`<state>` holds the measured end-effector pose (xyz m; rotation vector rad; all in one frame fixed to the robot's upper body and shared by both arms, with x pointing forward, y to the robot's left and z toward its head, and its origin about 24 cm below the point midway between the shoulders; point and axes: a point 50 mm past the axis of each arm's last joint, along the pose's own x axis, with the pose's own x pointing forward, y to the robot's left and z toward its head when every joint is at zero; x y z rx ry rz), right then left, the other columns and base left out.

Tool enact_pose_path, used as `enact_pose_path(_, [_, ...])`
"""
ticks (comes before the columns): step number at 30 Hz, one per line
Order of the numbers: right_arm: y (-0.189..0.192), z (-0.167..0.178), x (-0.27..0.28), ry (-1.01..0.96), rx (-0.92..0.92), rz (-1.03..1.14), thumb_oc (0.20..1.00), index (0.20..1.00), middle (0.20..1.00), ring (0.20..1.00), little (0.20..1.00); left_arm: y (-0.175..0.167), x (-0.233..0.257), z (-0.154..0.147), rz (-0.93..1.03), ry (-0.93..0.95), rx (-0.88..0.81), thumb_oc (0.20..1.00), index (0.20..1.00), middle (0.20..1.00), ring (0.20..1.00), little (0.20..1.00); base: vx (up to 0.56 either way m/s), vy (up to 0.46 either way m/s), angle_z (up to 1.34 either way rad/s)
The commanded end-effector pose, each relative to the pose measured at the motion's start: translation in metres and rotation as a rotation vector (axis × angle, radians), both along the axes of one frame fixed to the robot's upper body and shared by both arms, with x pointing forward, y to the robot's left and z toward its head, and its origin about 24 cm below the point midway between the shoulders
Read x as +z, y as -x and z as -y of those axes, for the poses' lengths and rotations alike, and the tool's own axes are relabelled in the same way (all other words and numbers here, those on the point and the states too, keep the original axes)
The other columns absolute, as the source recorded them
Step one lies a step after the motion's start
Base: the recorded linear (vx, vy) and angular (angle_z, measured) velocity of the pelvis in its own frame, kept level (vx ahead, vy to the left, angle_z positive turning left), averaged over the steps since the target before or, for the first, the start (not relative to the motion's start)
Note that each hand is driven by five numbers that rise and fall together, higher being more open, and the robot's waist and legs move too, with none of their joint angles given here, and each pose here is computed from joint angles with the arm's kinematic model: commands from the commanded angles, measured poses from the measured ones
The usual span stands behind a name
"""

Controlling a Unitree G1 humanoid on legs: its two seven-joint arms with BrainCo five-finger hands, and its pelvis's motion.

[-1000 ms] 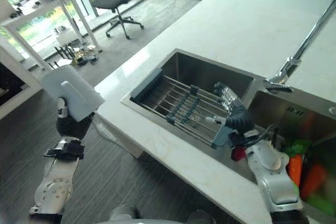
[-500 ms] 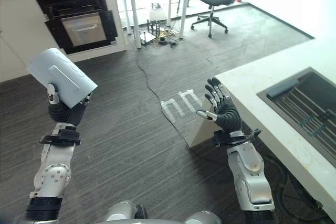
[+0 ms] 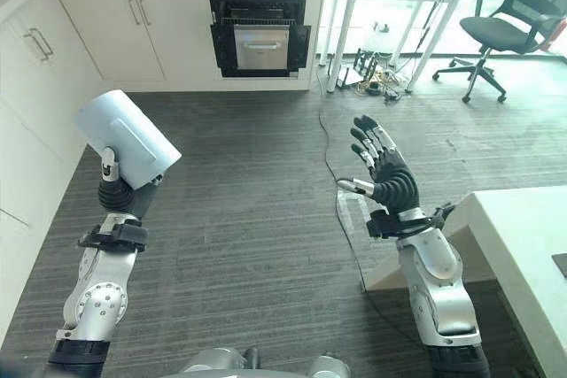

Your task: Place the dishes in the dishwasher.

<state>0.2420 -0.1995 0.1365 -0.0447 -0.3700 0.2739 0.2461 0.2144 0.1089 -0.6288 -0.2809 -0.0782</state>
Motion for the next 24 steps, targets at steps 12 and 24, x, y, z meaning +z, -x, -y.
enact_pose_path(12, [0.014,0.026,-0.006,-0.067,-0.182,0.019,1.000,1.000,1.000,1.000,1.000,0.011,0.025,0.004,0.177,-0.101,-0.075,0.200,0.200,0.200,0.200,0.200,0.04,-0.148,-0.01])
enact_pose_path(24, [0.010,0.024,-0.003,0.005,-0.115,0.011,1.000,1.000,1.000,1.000,1.000,0.016,0.015,0.003,0.145,-0.003,-0.090,0.200,0.200,0.200,0.200,0.200,0.23,-0.018,0.08])
